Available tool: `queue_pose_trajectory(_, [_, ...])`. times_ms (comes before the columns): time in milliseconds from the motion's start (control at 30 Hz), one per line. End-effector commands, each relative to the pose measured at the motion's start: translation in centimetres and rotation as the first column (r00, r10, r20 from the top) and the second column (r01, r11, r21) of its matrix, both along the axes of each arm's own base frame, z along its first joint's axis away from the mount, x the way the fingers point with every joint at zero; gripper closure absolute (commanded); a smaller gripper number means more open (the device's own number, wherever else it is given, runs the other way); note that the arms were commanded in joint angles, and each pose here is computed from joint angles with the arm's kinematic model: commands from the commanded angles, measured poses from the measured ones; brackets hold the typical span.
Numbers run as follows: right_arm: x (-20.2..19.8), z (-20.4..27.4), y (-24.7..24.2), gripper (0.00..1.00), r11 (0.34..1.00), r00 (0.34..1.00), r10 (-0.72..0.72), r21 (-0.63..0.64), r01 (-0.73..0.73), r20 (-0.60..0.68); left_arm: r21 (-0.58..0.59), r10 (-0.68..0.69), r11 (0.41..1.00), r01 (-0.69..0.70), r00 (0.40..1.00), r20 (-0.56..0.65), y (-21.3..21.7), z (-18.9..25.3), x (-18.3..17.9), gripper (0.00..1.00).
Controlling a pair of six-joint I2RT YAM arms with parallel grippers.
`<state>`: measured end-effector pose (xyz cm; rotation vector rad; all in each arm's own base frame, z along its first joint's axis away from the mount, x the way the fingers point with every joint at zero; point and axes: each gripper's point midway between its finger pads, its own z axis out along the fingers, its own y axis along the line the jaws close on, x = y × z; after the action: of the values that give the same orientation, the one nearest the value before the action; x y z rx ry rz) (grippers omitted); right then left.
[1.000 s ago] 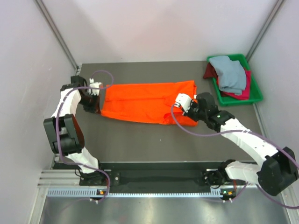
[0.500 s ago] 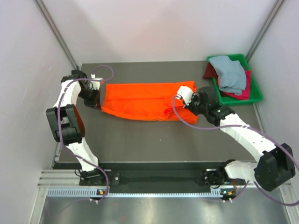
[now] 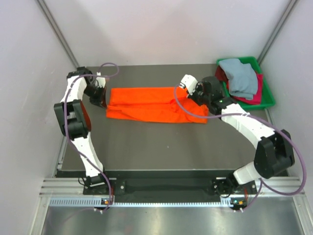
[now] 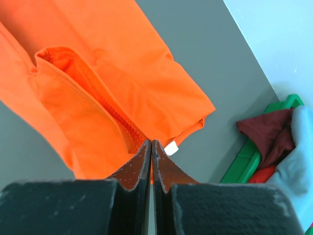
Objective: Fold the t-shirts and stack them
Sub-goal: Fold the tshirt
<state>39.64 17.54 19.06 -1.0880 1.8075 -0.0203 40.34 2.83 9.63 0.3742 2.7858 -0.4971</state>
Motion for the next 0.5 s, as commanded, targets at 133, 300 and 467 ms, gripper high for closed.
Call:
queue_pose_trajectory(133, [4.8, 3.7, -0.9, 1.00, 0.995, 0.990, -0.088, 0.054, 0.082, 0.113, -0.032, 0.004, 0.999, -0.004, 1.000, -0.002, -0.3, -0.8, 2.9, 1.00])
queue_pose_trajectory(300, [6.6, 2.9, -1.3, 1.00, 0.993, 0.988, -0.115, 0.051, 0.111, 0.100, -0.031, 0.005, 1.000, -0.004, 1.000, 0.027, -0.5, -1.1, 5.3, 1.00])
queue_pose_trajectory(467, [8.8, 0.9, -0.6, 1.00, 0.993, 0.991, -0.112, 0.035, 0.109, 0.071, -0.032, 0.002, 0.999, -0.001, 1.000, 0.027, -1.1, -2.3, 7.2, 1.00])
